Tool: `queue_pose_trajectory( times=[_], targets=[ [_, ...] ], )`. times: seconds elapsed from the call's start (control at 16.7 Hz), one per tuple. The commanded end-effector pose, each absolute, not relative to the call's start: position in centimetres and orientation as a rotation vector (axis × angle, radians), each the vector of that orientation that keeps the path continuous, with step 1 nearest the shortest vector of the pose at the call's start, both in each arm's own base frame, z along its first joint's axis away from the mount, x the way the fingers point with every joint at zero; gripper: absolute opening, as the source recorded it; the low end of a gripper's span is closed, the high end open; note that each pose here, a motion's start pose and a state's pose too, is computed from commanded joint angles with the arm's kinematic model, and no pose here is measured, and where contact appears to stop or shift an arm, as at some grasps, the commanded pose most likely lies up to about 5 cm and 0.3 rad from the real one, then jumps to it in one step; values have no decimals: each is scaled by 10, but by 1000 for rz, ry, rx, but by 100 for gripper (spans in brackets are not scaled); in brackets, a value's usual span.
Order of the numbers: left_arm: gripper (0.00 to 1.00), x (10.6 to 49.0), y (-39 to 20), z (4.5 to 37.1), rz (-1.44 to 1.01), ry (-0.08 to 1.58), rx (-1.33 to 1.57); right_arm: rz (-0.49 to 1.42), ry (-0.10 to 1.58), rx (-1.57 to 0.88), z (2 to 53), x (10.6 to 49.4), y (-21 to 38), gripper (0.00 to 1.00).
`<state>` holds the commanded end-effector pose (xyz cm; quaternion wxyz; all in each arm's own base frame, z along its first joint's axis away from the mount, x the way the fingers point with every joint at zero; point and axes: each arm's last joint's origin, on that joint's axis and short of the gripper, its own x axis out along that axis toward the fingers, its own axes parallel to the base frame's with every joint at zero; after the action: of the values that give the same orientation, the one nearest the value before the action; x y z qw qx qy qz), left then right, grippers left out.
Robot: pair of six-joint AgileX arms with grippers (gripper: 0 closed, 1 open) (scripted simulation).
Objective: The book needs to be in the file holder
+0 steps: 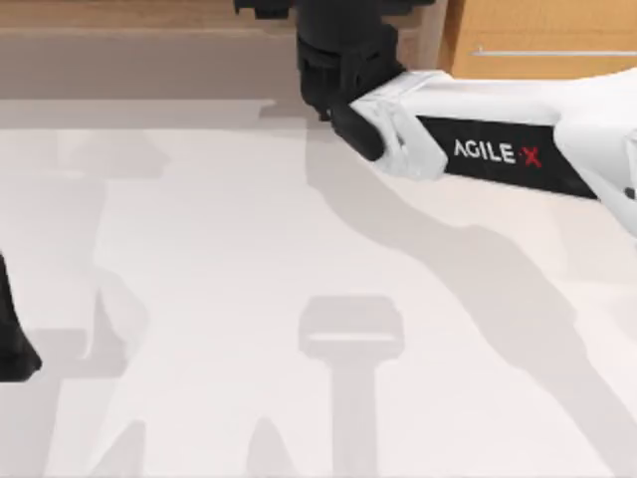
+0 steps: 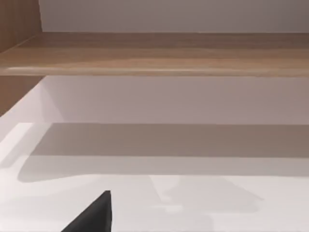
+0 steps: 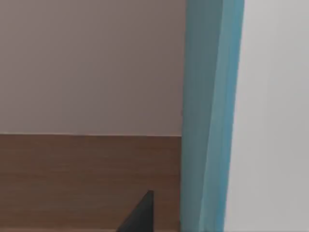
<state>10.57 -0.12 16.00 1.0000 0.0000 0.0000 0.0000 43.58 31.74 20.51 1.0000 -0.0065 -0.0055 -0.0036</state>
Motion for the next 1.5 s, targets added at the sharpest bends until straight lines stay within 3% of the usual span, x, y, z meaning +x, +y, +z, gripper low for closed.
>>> queue_pose_trajectory(
  times=[0.42, 1.5],
  targets=[
    [100, 106, -1, 160, 0, 0, 0, -7, -11, -13, 205, 436, 317, 2],
    [100, 106, -1, 160, 0, 0, 0, -1, -9, -11, 219, 434, 320, 0]
  ],
)
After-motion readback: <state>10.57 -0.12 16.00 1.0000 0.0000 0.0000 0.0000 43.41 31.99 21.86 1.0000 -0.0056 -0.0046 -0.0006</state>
